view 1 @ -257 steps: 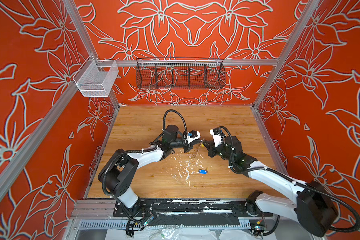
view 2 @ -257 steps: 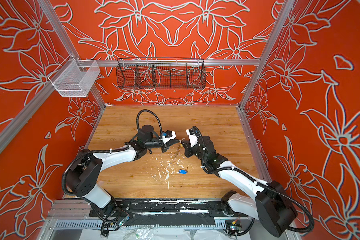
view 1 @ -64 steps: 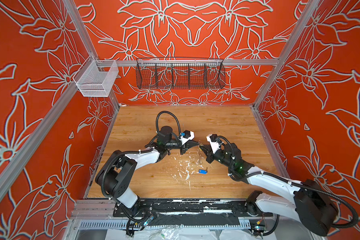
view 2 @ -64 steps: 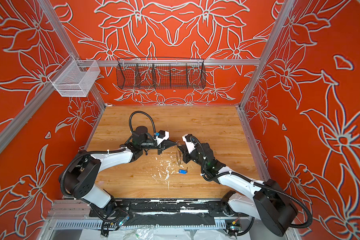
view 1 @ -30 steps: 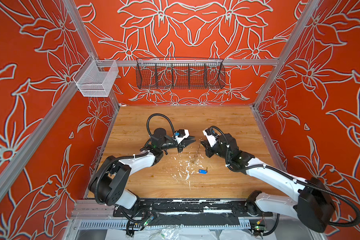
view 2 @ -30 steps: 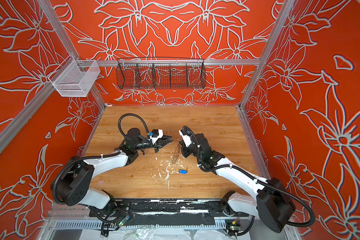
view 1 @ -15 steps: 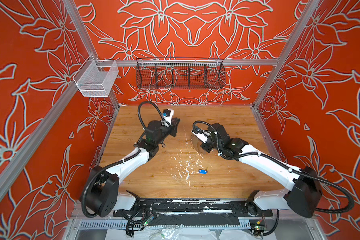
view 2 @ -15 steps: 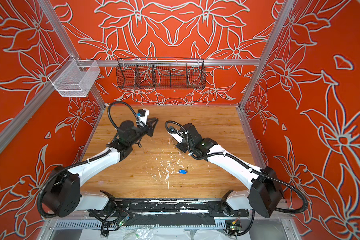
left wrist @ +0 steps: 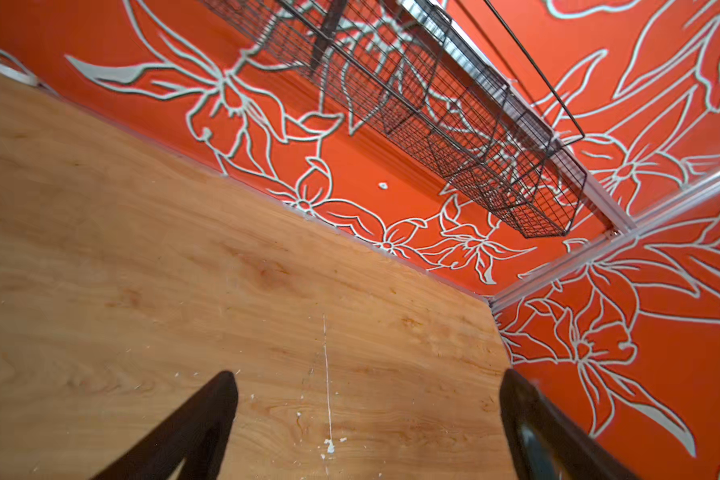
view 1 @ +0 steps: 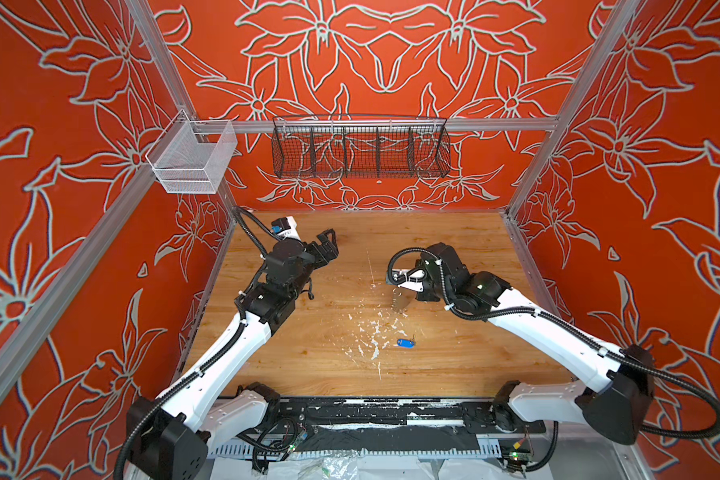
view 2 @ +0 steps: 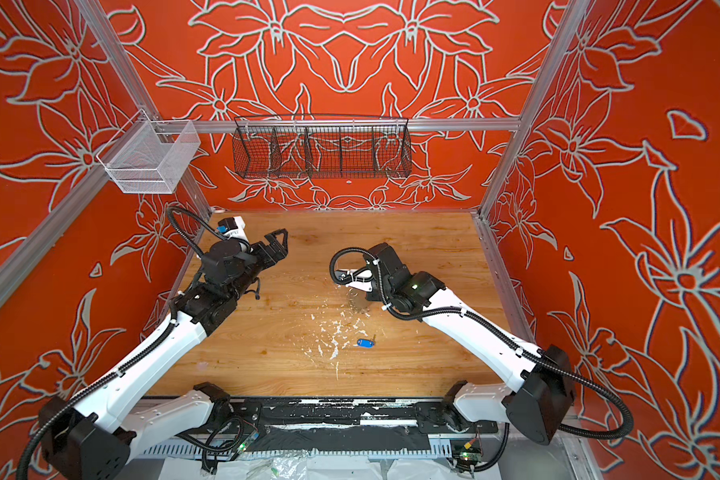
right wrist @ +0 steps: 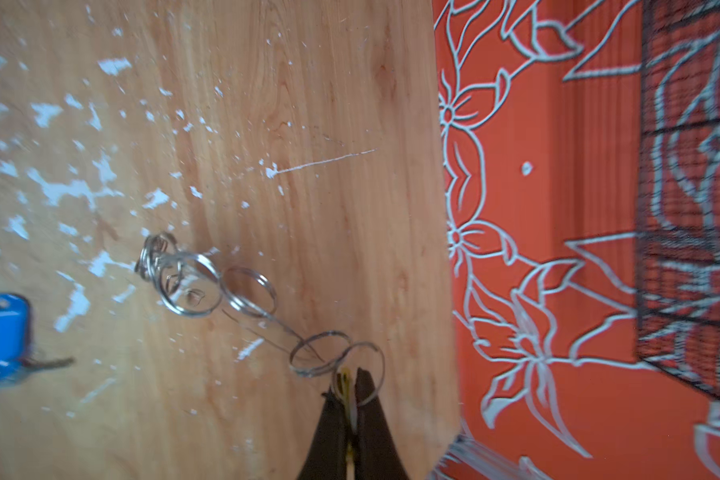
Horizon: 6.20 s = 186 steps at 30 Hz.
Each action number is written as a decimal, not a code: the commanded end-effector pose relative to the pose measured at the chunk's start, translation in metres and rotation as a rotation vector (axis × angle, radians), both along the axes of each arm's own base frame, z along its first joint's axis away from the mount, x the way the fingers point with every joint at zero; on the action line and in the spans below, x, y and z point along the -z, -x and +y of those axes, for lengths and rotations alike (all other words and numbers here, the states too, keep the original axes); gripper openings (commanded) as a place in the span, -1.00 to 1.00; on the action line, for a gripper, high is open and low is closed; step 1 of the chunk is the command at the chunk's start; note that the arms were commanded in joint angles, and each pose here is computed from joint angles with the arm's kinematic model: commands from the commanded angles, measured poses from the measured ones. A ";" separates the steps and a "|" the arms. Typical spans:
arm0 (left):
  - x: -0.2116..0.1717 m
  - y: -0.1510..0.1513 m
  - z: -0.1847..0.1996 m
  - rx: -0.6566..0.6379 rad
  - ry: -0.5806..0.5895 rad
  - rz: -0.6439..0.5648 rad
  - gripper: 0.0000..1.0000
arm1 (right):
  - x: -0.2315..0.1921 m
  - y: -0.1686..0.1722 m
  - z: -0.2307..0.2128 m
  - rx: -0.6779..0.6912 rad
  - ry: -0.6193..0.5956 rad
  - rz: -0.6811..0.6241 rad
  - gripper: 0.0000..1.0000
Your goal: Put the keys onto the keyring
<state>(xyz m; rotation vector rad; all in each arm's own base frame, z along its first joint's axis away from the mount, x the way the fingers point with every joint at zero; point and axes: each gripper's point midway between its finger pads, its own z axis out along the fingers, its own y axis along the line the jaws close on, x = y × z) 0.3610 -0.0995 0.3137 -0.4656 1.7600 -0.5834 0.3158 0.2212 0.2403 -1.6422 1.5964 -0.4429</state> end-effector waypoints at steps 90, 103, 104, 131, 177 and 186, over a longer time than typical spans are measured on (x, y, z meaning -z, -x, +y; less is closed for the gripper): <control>0.018 -0.004 -0.136 0.792 -0.362 -0.486 0.16 | -0.079 -0.001 0.043 -0.403 0.030 -0.036 -1.00; 0.016 -0.002 -0.134 0.783 -0.369 -0.482 0.16 | -0.076 -0.005 0.043 -0.395 0.044 -0.041 -1.00; 0.016 -0.002 -0.134 0.782 -0.369 -0.483 0.16 | -0.075 -0.005 0.043 -0.395 0.046 -0.040 -1.00; 0.016 -0.019 -0.114 0.618 -0.374 -0.418 0.19 | -0.082 -0.021 0.060 -0.381 -0.007 -0.030 -1.00; 0.026 -0.042 -0.050 0.228 -0.328 -0.254 0.53 | 0.169 -0.115 -0.039 0.844 -0.786 0.453 -1.00; 0.026 -0.043 -0.052 0.236 -0.326 -0.251 0.54 | 0.180 -0.090 -0.024 0.823 -0.839 0.576 -1.00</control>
